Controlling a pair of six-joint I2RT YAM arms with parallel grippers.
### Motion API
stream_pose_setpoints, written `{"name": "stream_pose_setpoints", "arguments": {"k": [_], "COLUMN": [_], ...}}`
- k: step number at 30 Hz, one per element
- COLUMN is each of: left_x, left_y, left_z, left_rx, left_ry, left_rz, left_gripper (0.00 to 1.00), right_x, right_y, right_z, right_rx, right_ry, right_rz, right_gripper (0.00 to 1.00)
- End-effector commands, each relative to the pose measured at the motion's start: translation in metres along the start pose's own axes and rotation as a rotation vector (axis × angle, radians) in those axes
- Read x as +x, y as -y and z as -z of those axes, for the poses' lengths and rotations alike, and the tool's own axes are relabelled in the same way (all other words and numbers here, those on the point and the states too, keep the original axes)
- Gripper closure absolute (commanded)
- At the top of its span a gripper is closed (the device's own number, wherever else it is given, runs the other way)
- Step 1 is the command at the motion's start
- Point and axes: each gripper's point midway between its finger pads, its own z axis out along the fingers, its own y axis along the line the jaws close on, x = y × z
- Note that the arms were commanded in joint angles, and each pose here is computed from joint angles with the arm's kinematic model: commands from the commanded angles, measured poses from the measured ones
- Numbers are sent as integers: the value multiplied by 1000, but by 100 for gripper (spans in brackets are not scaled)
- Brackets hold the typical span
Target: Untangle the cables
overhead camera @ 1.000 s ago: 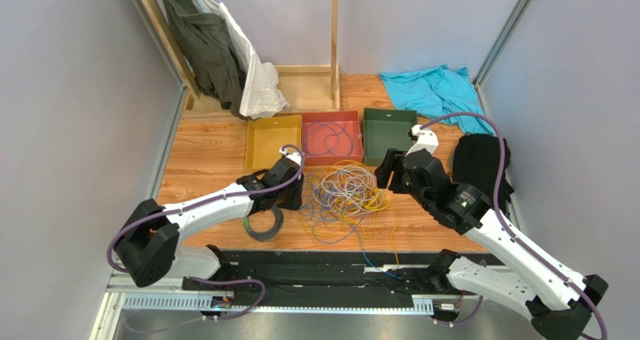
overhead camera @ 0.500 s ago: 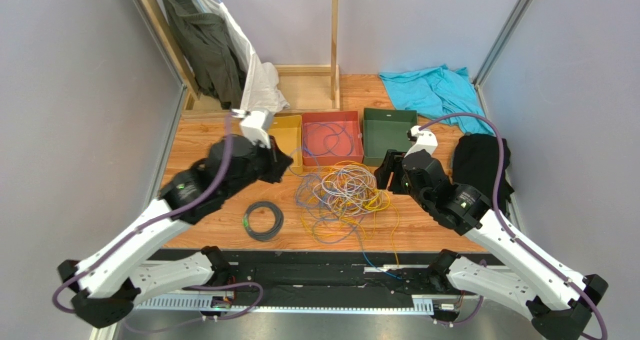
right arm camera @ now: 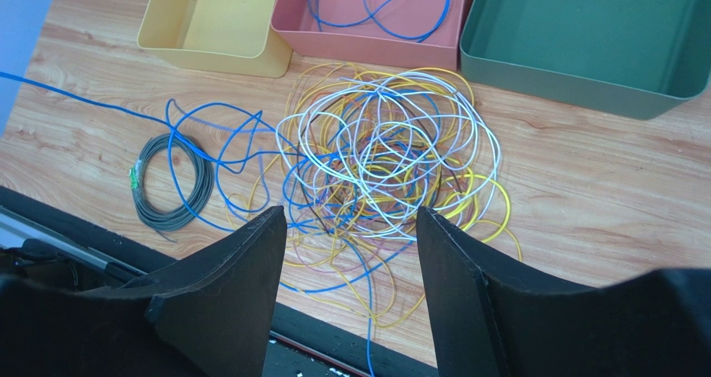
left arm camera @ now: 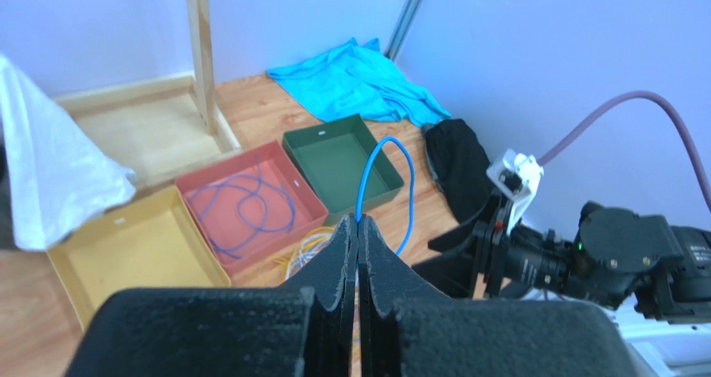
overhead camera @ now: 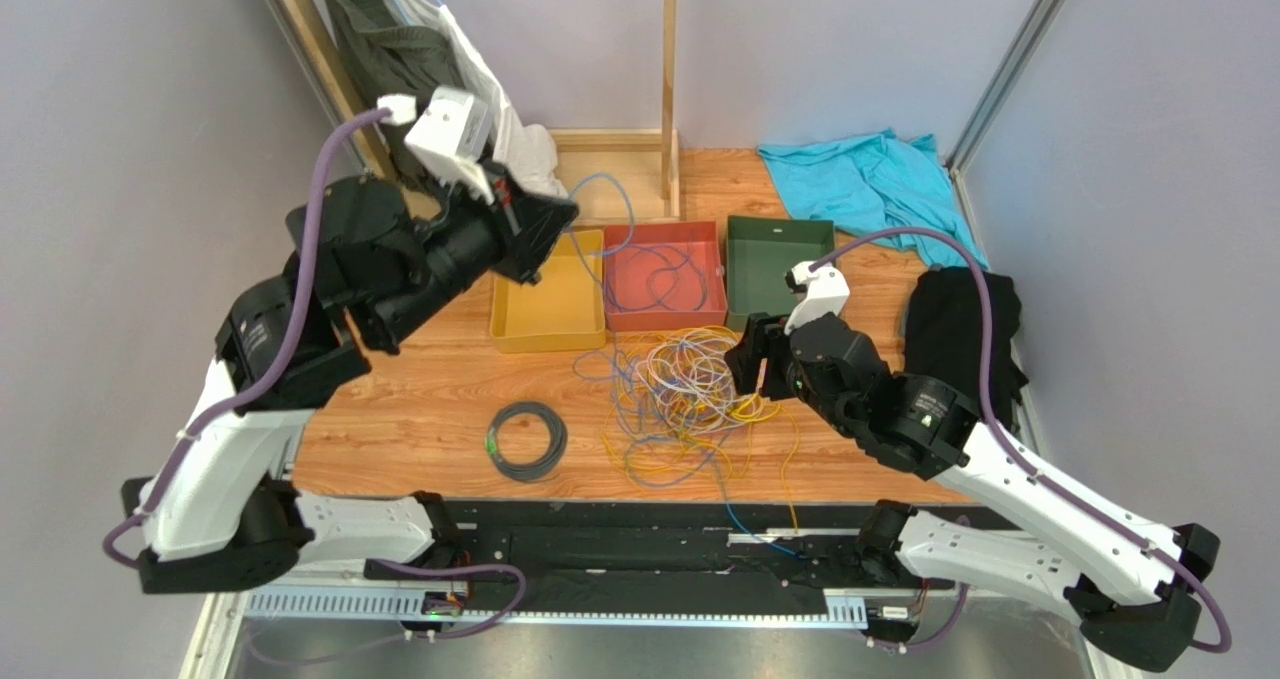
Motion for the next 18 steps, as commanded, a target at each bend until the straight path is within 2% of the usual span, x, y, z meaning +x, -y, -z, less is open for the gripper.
{"name": "stream_pose_setpoints", "arguments": {"k": [1, 4, 7, 11, 18], "left_x": [-51, -109, -135, -141, -119], "left_y": [12, 23, 30, 38, 49], "left_z": [2, 15, 22, 18, 0], "left_rx": [17, 42, 64, 89, 132], "left_ry": [86, 222, 316, 338, 266], "left_rz": [-108, -111, -96, -88, -78], "left_gripper": [100, 100, 100, 100, 100], "right_x": [-25, -27, -27, -27, -68], "right_y": [-13, -19, -24, -40, -104], "right_z": [10, 12, 13, 15, 19], "right_rx": [-42, -67, -81, -153, -329], "right_ry": [92, 103, 106, 122, 221], "right_rz": [-2, 19, 28, 40, 106], "right_gripper": [37, 37, 37, 37, 35]}}
